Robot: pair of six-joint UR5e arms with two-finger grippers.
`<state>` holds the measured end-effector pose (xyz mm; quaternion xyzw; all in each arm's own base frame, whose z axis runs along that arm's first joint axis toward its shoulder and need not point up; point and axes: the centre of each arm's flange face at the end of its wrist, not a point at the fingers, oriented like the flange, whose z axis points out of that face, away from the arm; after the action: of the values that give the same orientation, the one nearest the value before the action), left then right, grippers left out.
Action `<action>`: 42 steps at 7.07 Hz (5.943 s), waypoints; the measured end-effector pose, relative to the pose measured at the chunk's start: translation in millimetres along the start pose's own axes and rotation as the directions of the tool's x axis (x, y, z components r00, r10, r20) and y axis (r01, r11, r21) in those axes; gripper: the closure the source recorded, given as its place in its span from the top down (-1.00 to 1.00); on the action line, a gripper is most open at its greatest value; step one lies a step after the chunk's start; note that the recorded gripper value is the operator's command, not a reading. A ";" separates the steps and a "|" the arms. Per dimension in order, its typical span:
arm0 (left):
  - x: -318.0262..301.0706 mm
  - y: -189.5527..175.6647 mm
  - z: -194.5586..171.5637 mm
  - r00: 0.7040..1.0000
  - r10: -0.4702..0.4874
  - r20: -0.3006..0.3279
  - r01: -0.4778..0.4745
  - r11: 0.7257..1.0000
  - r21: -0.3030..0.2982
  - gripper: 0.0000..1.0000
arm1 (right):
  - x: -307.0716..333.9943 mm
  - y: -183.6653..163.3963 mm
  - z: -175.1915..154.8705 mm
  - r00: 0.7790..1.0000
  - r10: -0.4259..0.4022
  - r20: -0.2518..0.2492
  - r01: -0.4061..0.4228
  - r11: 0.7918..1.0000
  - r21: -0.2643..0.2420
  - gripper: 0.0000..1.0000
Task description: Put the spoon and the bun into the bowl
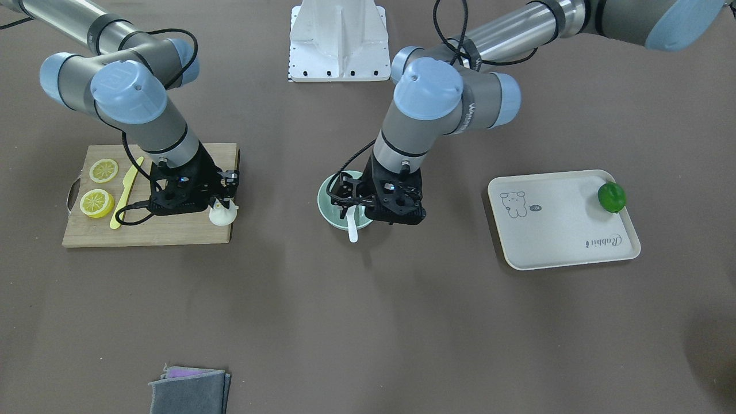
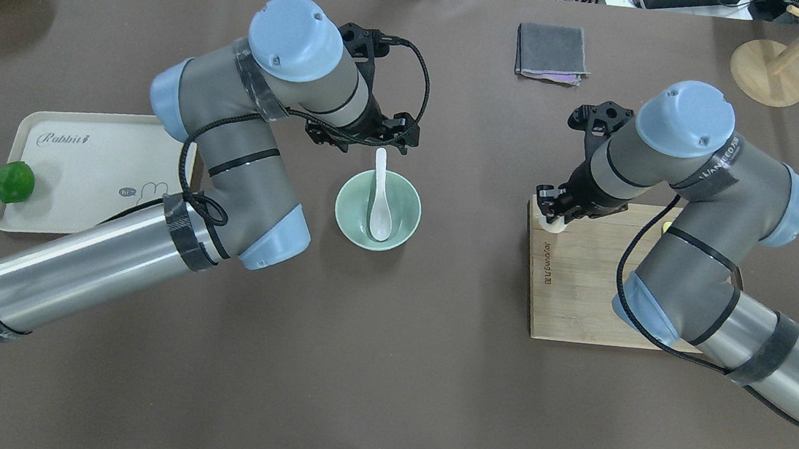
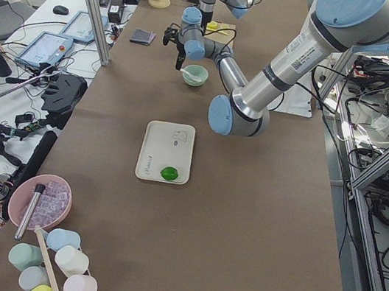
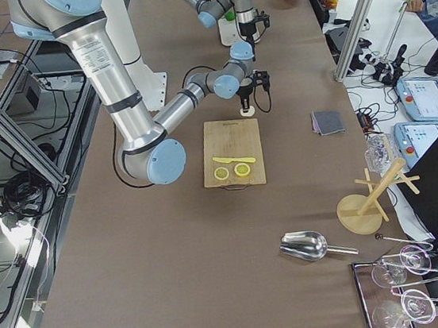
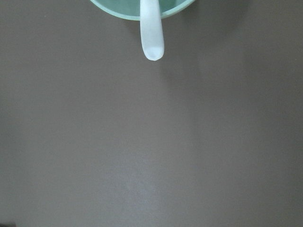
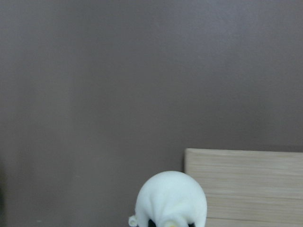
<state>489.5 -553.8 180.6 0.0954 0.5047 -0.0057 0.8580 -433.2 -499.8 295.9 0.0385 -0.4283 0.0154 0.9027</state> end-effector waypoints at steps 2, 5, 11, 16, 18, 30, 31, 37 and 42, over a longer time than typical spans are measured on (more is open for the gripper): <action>-101.3 -6.4 -55.1 0.997 0.071 -0.017 -0.071 0.997 -0.025 0.96 | -119.8 30.0 -10.9 0.991 0.120 0.064 -0.122 0.992 0.036 -1.00; -202.1 -24.1 -124.8 0.997 0.057 -0.045 -0.059 0.997 -0.041 0.96 | -230.4 55.3 11.7 0.975 0.207 0.083 -0.213 0.974 0.077 1.00; -296.0 -7.1 -165.2 0.994 0.105 0.009 -0.105 0.994 -0.015 0.96 | 3.8 24.9 -46.5 0.993 0.107 0.043 -0.110 0.992 0.057 1.00; -485.5 9.2 -254.9 0.928 0.321 0.191 -0.305 0.946 -0.106 0.96 | 347.5 2.8 -132.9 0.986 -0.143 -0.080 0.144 0.990 -0.001 1.00; -566.8 48.3 -290.4 0.899 0.381 0.216 -0.355 0.923 -0.150 0.96 | 457.3 3.2 -159.7 0.975 -0.198 -0.099 0.199 0.980 0.000 1.00; -637.1 101.0 -286.8 0.919 0.320 0.232 -0.279 0.941 -0.193 0.96 | 571.0 54.3 -160.7 0.962 -0.272 -0.024 0.273 0.960 0.056 1.00; -637.5 101.9 -287.1 0.919 0.318 0.231 -0.278 0.941 -0.192 0.96 | 570.6 53.2 -161.1 0.961 -0.275 -0.027 0.276 0.959 0.057 1.00; -626.5 96.6 -295.4 0.949 0.187 0.253 -0.155 0.978 -0.140 0.96 | 580.7 57.7 -154.3 0.964 -0.263 -0.038 0.264 0.964 0.041 1.00; -626.0 98.4 -295.3 0.955 0.154 0.253 -0.125 0.984 -0.127 0.96 | 592.6 62.7 -147.2 0.968 -0.244 -0.061 0.246 0.969 0.022 1.00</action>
<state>-62.6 -461.4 599.3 0.0819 0.3785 0.0701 0.9193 51.5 -428.3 665.7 0.1039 -0.3939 -0.0888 0.9090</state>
